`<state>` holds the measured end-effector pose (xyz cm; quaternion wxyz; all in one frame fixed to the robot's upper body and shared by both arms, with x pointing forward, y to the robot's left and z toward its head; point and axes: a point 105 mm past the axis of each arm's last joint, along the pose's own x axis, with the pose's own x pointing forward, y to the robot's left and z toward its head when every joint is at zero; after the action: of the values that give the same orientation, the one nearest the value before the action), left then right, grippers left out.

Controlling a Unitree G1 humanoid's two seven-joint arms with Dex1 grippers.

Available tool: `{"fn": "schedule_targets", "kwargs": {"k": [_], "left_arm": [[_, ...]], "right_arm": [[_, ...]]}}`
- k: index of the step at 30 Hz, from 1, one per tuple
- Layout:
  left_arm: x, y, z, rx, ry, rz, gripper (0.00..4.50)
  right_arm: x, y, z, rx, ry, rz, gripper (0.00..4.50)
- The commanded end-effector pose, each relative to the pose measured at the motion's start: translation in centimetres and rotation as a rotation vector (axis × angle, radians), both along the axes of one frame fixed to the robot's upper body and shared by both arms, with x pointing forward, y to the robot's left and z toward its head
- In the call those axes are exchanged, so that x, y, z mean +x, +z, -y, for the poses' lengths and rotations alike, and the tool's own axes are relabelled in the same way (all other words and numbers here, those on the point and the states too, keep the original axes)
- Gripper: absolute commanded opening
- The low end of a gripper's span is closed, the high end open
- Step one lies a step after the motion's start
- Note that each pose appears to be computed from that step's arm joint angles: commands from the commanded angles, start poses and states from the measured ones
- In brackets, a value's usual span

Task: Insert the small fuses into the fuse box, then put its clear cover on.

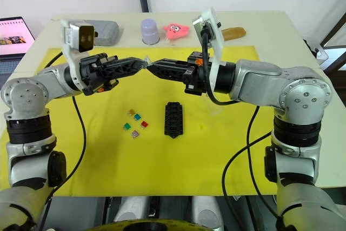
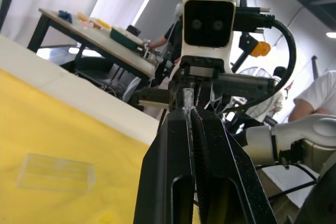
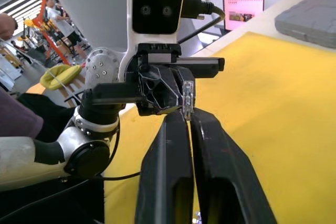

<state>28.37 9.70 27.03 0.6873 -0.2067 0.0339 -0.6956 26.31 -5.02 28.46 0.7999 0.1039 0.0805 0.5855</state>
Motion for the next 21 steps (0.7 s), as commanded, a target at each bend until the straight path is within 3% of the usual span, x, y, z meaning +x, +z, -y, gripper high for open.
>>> {"fn": "schedule_targets", "kwargs": {"k": [1,21], "left_arm": [[-0.27,0.63,-0.03,0.006,0.000,0.040,0.00],[-0.29,-0.26,-0.17,0.048,0.006,0.040,0.00]], "right_arm": [[-0.90,1.11,-0.26,0.030,0.042,0.039,0.40],[-0.98,1.33,-0.13,0.030,0.047,0.026,0.19]]}}
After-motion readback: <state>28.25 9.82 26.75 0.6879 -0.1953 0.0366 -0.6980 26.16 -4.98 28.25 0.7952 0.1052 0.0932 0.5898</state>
